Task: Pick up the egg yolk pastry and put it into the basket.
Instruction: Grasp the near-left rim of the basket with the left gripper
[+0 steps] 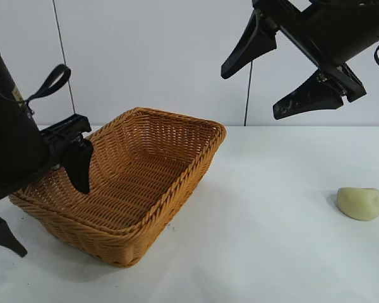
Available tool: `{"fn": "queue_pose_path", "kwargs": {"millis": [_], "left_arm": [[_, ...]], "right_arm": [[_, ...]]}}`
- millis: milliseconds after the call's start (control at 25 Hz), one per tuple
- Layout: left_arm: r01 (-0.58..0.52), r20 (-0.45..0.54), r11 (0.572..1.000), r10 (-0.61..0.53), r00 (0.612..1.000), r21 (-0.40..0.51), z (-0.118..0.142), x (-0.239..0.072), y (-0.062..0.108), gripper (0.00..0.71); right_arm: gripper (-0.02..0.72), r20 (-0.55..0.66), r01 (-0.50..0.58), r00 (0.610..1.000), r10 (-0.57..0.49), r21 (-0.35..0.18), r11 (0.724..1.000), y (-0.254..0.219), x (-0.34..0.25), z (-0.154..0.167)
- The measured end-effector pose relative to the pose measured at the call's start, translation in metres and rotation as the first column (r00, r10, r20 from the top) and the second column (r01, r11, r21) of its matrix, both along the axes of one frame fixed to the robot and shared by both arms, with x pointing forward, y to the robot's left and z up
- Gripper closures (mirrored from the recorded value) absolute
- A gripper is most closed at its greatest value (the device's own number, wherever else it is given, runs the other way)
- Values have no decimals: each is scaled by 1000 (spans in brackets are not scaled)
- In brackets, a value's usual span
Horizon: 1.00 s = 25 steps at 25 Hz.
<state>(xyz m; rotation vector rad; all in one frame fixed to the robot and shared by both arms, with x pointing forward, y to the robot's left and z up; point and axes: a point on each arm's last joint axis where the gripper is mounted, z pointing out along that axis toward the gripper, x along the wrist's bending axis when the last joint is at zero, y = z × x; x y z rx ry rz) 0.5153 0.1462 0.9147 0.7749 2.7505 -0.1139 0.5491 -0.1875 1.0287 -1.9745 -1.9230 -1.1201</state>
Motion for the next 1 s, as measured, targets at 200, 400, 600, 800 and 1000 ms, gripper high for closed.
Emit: {"fn": "queue_pose_path", "kwargs": {"millis": [200,400,600,800,1000], "left_arm": [[0,-9,1000,0,1000,5,-8,2,-1,46],[-1,-15,1000,1,1000,8,-10,2,-1,91],[-2,-18,1000,2,1000,9,-10,1,-1,212],[-1,-52,1000,2,999,27,-11,-2,1,365],[0,-54,1000,2,999,28,-11,-2,1,534]], "right_arm": [[57,0,-1,1000,1,-2,1000,0,0,0],[57,-1,-2,1000,2,-1,1000,0,0,0],[57,-6,-7,1000,7,-1,1000,0,-1,0],[57,-7,-8,1000,8,-1,1000,0,-1,0],[57,-9,-12,1000,12,-2,1000,0,-1,0]]}}
